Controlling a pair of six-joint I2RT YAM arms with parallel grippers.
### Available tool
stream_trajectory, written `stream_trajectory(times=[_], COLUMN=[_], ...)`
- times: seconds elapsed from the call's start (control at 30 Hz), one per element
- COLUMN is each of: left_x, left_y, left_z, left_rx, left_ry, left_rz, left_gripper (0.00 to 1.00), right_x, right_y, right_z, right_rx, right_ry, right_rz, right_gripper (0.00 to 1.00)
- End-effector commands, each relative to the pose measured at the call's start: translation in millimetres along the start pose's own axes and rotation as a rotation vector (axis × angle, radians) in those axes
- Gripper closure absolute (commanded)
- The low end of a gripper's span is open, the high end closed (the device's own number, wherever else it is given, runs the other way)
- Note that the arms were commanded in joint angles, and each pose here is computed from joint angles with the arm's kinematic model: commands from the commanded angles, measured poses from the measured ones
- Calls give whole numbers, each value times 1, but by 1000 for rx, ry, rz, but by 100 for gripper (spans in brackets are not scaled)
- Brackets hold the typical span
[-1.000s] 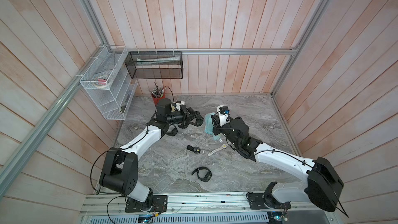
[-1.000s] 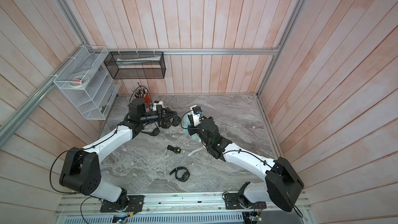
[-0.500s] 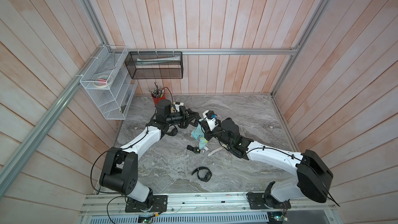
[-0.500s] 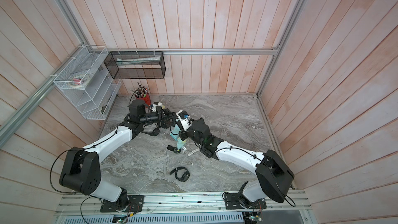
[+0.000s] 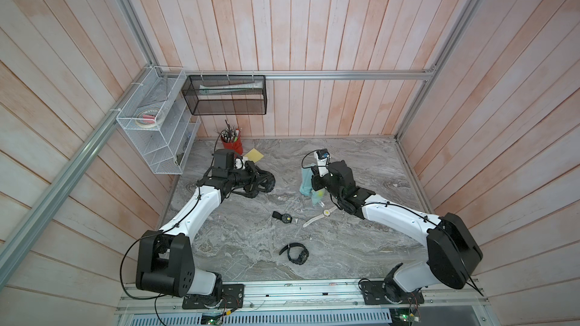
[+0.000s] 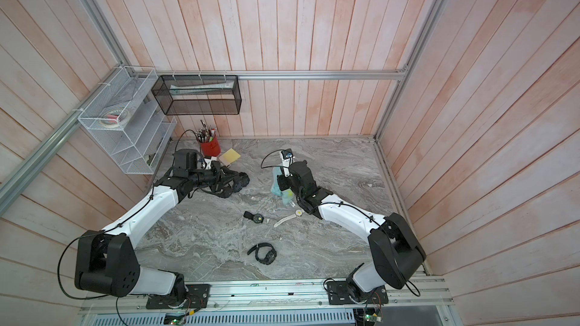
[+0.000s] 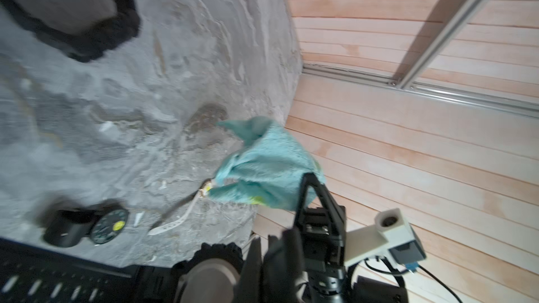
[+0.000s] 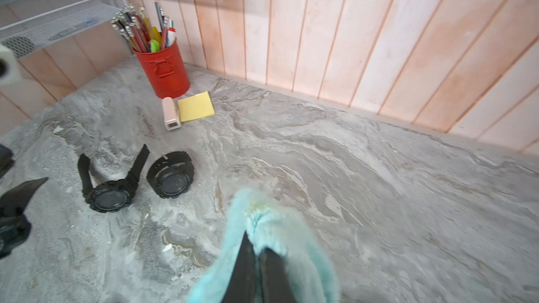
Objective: Wipe the watch dial
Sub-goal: Place the watch at the center of the board.
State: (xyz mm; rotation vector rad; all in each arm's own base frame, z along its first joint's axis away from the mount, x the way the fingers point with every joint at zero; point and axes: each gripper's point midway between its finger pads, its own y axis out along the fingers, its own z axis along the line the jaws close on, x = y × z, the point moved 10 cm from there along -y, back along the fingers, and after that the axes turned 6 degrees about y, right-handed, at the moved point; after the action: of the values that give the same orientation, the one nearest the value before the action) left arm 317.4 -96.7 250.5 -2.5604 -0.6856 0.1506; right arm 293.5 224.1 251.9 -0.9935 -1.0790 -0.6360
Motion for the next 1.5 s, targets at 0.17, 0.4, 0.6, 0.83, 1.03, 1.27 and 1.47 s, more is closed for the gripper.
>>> stream_trajectory(times=[0.17,0.4,0.6,0.83,1.03,1.27,1.47], left_x=[-13,-6,6,12,12,13,9], left_y=[6,22,36,38,35,14,-4], left_z=[70,102,119,119,113,98,86], left_rx=[298,444,539,571,564,642,674], left_ry=[-86,-116,-124,-126,-125,-85,-50], left_rz=[100,143,165,145,131,15,-69], left_gripper=[100,100,100,74,47,33,22], right_x=[15,13,9,5,6,15,23], right_y=[-23,-29,-31,-32,-32,-44,-57], right_z=[-13,-19,-23,-25,-24,-25,-25], right_rx=[-38,-44,-48,-52,-39,-39,-41], right_ry=[-7,2,10,16,23,19,30], right_rz=[-78,-83,-77,-70,-56,-71,-94], right_gripper=[100,100,100,100,100,100,100])
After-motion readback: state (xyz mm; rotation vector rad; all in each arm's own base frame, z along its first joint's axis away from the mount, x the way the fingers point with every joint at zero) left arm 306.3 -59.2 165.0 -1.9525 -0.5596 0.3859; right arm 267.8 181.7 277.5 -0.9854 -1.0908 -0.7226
